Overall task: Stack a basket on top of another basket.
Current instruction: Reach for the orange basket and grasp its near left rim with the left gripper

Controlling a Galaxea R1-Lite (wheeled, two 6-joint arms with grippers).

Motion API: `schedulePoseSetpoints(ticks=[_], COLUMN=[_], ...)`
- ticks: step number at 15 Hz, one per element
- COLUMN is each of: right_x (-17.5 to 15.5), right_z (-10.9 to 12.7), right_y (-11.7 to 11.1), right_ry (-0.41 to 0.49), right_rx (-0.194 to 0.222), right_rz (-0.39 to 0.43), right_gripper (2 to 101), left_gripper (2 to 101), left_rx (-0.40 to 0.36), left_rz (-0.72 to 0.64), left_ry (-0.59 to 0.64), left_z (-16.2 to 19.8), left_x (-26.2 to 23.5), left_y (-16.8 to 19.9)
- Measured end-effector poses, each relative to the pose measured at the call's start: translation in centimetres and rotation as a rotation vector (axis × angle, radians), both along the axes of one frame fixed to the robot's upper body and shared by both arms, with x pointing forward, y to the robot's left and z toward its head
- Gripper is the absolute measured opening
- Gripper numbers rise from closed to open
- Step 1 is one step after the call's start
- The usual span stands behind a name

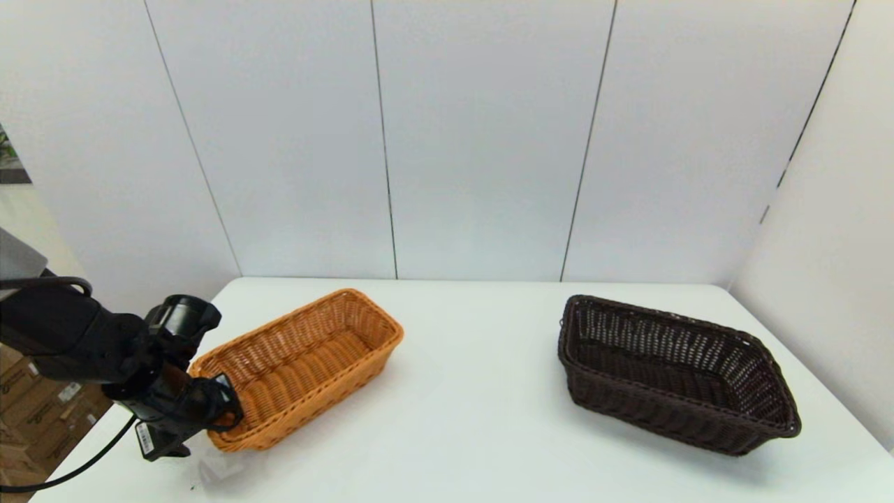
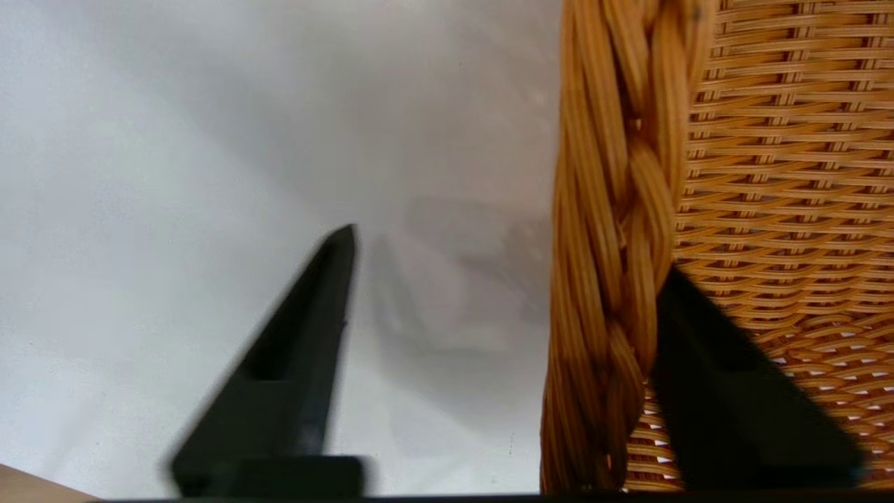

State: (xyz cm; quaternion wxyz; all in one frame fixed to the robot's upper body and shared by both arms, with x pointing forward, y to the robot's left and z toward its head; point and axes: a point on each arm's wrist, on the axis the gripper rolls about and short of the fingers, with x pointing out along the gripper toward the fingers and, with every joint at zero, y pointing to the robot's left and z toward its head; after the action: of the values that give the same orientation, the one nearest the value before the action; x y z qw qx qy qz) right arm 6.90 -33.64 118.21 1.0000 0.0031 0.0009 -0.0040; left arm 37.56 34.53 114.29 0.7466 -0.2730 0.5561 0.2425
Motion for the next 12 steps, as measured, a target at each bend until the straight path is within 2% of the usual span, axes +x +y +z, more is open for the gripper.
schedulePoseSetpoints(ticks=[4, 5, 12], right_x=[0.0, 0.0, 0.0], right_z=[0.0, 0.0, 0.0], right_y=[0.0, 0.0, 0.0], right_ry=[0.0, 0.0, 0.0], right_rx=[0.0, 0.0, 0.0], right_rz=[0.0, 0.0, 0.0], right_gripper=[97.7, 97.7, 97.7], left_gripper=[42.5, 15.2, 15.9], left_rx=[-0.005, -0.006, -0.058], left_rz=[-0.003, -0.003, -0.022], left_ry=[-0.011, -0.022, -0.058], left_z=[0.31, 0.4, 0.36], left_x=[-0.16, -0.09, -0.05], left_y=[-0.05, -0.06, -0.19])
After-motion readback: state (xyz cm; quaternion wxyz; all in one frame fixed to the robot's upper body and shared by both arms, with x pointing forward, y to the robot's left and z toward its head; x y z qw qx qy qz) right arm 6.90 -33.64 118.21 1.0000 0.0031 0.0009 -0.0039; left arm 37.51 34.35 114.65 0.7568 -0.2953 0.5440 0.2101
